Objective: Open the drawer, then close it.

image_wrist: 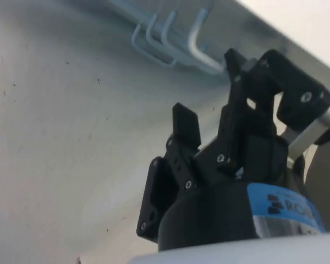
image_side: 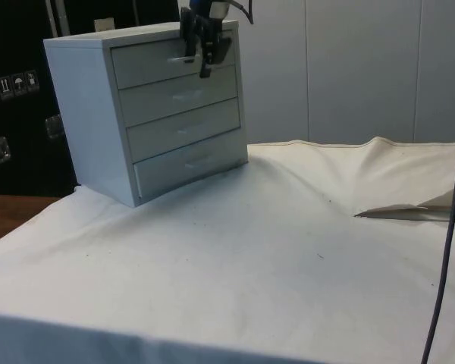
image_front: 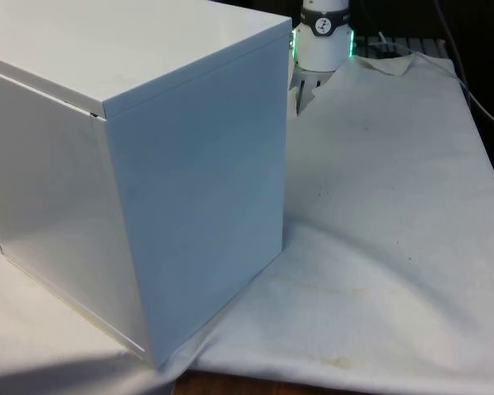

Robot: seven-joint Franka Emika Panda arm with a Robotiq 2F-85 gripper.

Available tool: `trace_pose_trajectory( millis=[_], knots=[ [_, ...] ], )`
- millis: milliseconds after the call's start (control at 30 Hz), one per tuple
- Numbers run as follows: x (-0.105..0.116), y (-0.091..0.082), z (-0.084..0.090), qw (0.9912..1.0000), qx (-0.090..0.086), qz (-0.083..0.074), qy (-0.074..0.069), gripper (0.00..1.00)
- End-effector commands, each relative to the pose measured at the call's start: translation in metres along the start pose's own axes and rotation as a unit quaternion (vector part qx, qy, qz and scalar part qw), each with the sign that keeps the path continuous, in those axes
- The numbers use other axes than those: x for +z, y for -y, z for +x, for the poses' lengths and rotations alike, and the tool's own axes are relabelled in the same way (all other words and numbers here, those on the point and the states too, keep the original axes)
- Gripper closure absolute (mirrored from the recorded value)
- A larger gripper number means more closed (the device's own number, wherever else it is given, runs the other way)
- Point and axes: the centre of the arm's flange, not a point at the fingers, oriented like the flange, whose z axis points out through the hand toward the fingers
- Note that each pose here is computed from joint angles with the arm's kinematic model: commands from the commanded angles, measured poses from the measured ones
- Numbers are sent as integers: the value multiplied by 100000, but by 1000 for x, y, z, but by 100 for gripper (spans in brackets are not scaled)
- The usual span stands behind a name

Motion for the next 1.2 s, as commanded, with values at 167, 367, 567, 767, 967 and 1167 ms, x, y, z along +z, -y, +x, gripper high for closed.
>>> trace_pose_trajectory(
  millis=[167,367,567,767,967,1167],
  knots=[
    [1,-3,1,99999,-68,-276,203,71],
    [-2,-4,-1,100000,-229,-118,-14,99],
    [-19,-10,-4,99997,-581,-292,-315,99],
    [-31,-4,-4,99988,-1158,203,-1026,99],
    [-31,5,-5,99965,-1701,883,-1796,99],
    [-40,20,-3,99942,-2389,746,-2293,99]
  ],
)
